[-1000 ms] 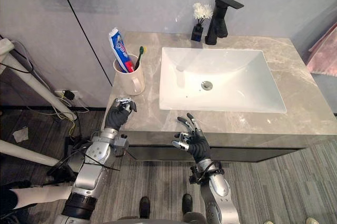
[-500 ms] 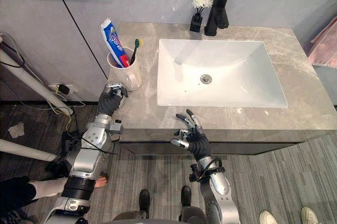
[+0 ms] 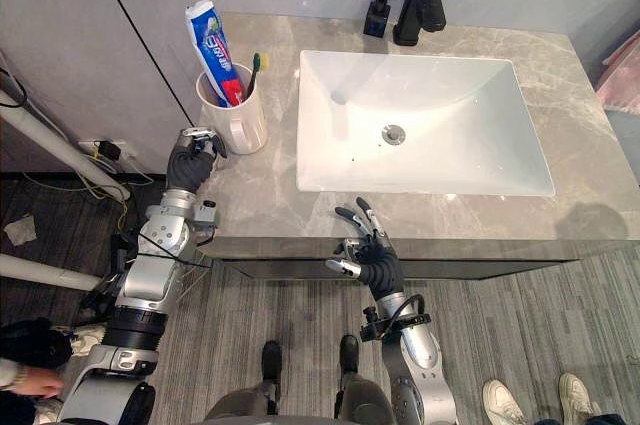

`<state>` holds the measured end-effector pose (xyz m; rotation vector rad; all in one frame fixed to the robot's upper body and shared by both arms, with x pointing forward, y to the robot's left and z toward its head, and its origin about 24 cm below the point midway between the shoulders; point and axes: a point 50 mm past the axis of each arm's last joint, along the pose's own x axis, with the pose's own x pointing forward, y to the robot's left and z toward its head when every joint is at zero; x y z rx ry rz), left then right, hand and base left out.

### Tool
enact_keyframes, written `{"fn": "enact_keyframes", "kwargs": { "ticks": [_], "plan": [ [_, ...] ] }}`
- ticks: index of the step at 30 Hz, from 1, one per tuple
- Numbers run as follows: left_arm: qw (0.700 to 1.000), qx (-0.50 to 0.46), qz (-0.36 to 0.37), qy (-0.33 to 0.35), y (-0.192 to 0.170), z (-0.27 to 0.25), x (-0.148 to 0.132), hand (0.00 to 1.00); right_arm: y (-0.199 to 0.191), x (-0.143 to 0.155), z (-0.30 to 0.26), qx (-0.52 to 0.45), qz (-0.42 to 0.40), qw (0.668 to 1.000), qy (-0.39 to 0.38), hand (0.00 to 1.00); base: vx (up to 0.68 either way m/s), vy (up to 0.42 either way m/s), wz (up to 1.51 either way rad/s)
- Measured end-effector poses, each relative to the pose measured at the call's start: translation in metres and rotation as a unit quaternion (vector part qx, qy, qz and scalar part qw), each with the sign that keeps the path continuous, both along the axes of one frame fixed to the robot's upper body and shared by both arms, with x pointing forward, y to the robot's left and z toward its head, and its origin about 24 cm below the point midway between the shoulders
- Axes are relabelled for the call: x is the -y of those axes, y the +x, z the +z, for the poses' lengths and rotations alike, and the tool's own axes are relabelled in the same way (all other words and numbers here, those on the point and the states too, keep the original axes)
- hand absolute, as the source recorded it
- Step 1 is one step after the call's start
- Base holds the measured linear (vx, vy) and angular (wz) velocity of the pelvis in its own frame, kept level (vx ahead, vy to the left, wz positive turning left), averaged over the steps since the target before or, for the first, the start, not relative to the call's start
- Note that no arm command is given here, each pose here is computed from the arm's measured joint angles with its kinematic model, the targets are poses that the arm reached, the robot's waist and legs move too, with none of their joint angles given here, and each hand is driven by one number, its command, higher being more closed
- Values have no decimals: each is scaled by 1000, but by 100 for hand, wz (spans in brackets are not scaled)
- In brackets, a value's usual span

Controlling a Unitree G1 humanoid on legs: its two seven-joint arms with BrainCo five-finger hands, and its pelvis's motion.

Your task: Organize washtable

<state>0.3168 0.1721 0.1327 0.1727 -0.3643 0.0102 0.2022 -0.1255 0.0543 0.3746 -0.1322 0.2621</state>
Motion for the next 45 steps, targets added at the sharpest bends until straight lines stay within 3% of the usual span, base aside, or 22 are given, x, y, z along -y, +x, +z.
{"fn": "enact_keyframes", "kwargs": {
  "ticks": [45],
  "plan": [
    [999, 31, 18, -13, 29, 37, -6, 100, 2, -1, 7, 23, 21, 999, -9, 0, 1, 1, -3]
  ]
}}
